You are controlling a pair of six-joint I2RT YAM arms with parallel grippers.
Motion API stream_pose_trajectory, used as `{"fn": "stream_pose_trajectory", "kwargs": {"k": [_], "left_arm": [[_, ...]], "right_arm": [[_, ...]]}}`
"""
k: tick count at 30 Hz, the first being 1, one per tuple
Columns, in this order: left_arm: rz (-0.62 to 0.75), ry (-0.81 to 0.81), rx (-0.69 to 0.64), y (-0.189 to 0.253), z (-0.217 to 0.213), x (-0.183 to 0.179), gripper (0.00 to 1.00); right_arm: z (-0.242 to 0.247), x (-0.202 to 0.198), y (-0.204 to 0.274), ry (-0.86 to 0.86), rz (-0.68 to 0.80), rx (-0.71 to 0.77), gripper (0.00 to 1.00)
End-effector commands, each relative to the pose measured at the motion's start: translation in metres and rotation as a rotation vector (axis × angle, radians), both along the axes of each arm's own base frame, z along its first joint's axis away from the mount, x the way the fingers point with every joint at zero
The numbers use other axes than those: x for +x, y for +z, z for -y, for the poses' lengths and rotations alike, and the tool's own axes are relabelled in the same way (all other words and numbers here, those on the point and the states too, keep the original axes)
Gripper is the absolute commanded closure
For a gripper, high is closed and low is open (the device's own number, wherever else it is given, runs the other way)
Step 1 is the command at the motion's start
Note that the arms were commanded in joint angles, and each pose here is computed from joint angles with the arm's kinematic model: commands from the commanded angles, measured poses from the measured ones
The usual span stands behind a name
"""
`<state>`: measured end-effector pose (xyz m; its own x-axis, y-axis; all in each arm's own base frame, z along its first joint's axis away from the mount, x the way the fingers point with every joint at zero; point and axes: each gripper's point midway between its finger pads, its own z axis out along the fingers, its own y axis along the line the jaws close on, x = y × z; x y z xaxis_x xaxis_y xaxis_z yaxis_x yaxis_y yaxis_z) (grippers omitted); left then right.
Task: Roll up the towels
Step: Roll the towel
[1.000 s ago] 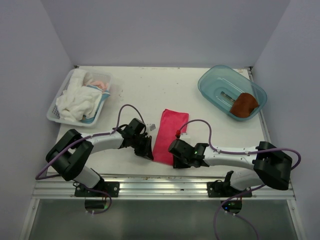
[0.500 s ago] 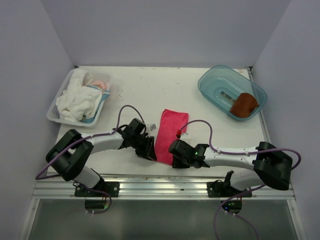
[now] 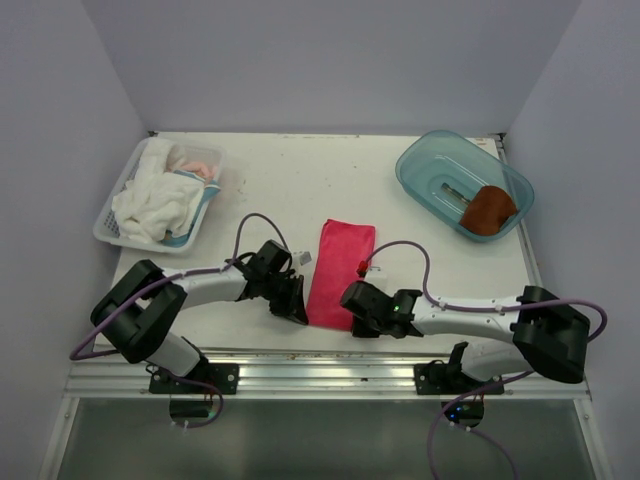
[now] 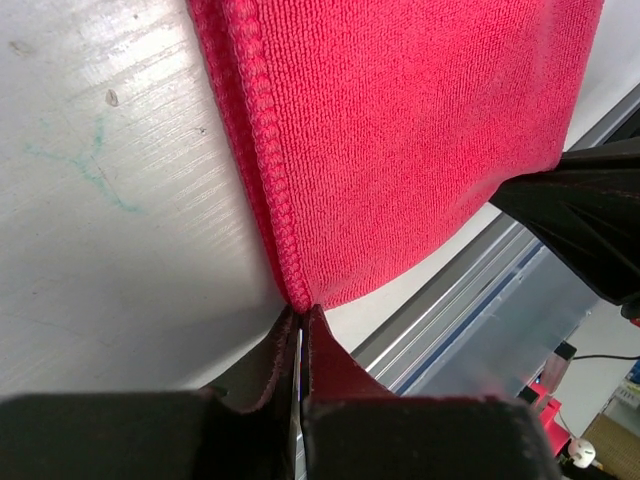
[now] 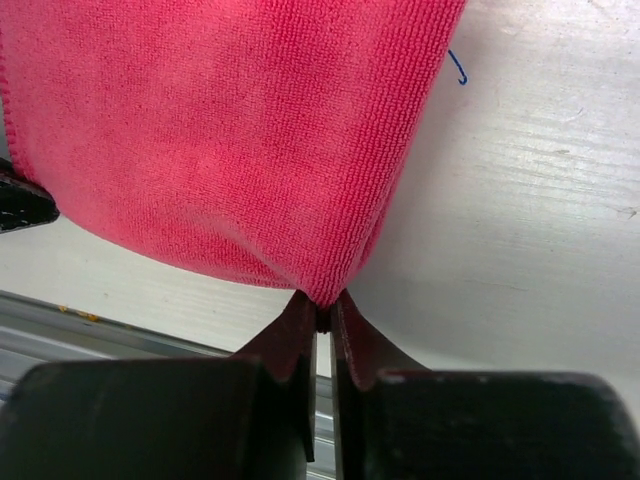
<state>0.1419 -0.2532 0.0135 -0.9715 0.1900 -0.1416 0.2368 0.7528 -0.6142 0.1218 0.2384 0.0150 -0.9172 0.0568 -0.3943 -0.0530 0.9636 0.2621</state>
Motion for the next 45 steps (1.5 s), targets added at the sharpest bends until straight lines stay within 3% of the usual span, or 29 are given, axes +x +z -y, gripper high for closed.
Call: {"fn": "stream_pose_trajectory", "kwargs": {"k": [1, 8, 24, 26, 27, 28, 29, 31, 34, 36, 45], "left_arm": [[0.03, 0.016, 0.008, 0.008, 0.001, 0.005, 1.0], [0.083, 0.04, -0.026, 0.039, 0.012, 0.022, 1.0], [0.054, 0.021, -0.042, 0.046, 0.015, 0.019, 1.0], [0.029, 0.011, -0.012, 0.035, 0.008, 0.01, 0.79], [0.023, 0.01, -0.005, 0.032, 0.006, 0.007, 0.67], [0.02, 0.009, 0.003, 0.03, 0.004, 0.005, 0.45], [0.015, 0.011, 0.011, 0.027, 0.001, 0.002, 0.4], [0.012, 0.018, 0.018, 0.024, -0.001, 0.002, 0.42], [0.015, 0.041, 0.015, 0.023, 0.001, 0.006, 0.55], [0.009, 0.042, 0.002, 0.023, 0.004, 0.007, 0.58], [-0.037, 0.026, 0.012, 0.01, 0.008, -0.002, 0.59]], "right_arm": [[0.016, 0.005, 0.004, -0.035, 0.039, -0.059, 0.98], [0.023, 0.012, 0.023, -0.028, 0.084, -0.091, 1.0], [0.024, 0.016, 0.037, -0.024, 0.107, -0.094, 0.96], [0.023, 0.012, 0.029, -0.015, 0.086, -0.095, 0.91], [0.023, 0.007, 0.023, -0.006, 0.058, -0.098, 0.79], [0.025, 0.005, 0.018, -0.008, 0.046, -0.105, 0.75], [0.026, 0.004, 0.017, -0.01, 0.042, -0.11, 0.71], [0.027, 0.006, 0.02, -0.026, 0.057, -0.1, 0.66], [0.027, 0.007, 0.025, -0.052, 0.066, -0.072, 0.64], [0.025, 0.007, 0.025, -0.066, 0.069, -0.048, 0.63], [0.024, -0.004, 0.001, -0.123, 0.004, 0.018, 0.66]]}}
